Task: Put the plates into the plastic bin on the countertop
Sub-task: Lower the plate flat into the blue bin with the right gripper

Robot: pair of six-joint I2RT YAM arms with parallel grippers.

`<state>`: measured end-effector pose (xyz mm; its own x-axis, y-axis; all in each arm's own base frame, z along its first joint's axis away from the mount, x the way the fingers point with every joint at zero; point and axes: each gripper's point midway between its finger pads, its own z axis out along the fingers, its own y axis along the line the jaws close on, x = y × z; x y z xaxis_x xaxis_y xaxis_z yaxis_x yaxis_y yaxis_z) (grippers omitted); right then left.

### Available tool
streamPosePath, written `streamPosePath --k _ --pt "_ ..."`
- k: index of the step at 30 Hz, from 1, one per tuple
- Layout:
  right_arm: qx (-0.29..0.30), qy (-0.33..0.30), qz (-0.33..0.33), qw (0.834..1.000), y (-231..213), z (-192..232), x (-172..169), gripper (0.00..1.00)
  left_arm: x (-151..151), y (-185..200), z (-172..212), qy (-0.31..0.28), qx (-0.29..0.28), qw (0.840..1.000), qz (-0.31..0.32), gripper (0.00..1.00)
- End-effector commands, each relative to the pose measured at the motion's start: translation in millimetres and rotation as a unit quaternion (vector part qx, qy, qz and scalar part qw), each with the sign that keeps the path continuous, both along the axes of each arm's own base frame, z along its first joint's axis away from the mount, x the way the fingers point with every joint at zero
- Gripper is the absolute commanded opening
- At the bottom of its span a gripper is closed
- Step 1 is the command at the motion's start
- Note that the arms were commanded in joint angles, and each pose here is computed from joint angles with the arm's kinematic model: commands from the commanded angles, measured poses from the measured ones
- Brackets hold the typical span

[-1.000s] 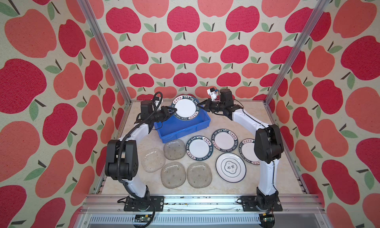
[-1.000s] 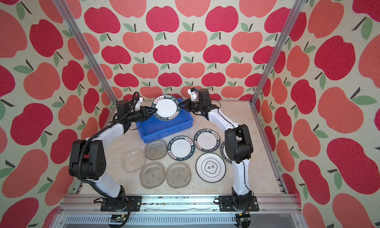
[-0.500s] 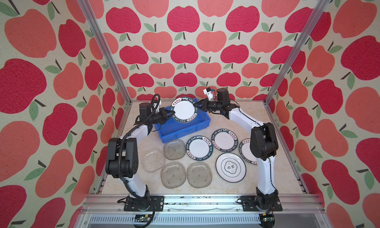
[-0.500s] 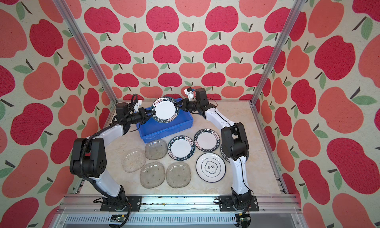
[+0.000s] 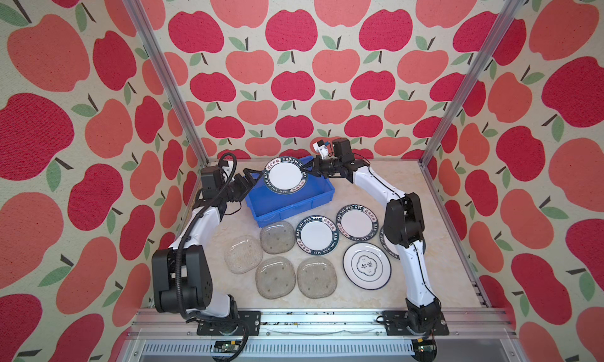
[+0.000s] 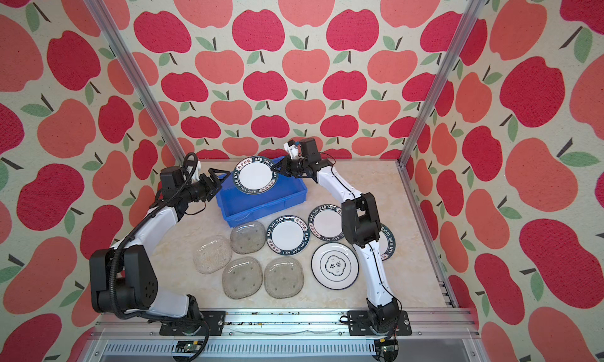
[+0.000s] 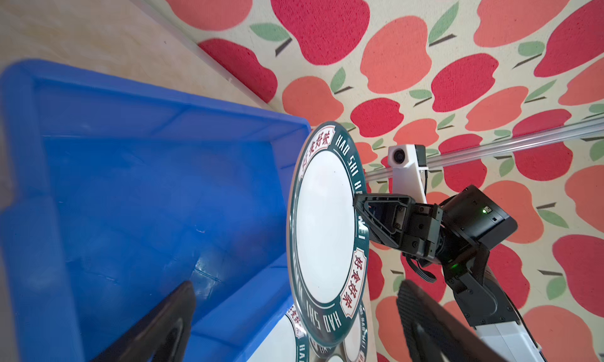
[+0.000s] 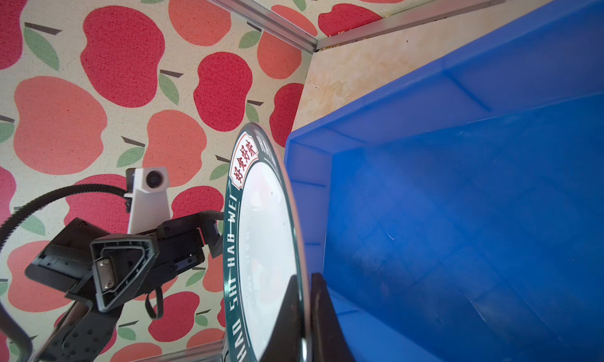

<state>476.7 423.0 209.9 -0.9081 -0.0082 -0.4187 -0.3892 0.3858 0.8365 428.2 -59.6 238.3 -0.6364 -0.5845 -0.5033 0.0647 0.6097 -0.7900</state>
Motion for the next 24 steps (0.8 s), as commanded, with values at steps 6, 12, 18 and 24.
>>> streamPosePath --k 6,12,18,24 --pt "-0.052 0.023 0.013 0.998 20.3 -48.8 0.1 0.0 -24.9 23.1 -21.0 0.04 0.054 0.997 0.033 0.99" --pt "-0.081 0.017 0.013 0.996 34.7 -69.4 -1.0 0.0 -32.2 15.8 -17.2 0.006 0.054 0.998 0.021 0.99" --pt "-0.115 0.014 0.014 0.993 42.4 -98.3 -2.6 0.0 -33.9 17.9 -26.1 0.017 0.066 0.997 0.024 0.99" --pt "-0.11 0.015 0.021 0.994 57.9 -115.8 -5.2 0.0 -33.6 17.9 -31.8 0.021 0.064 0.997 0.023 0.99"
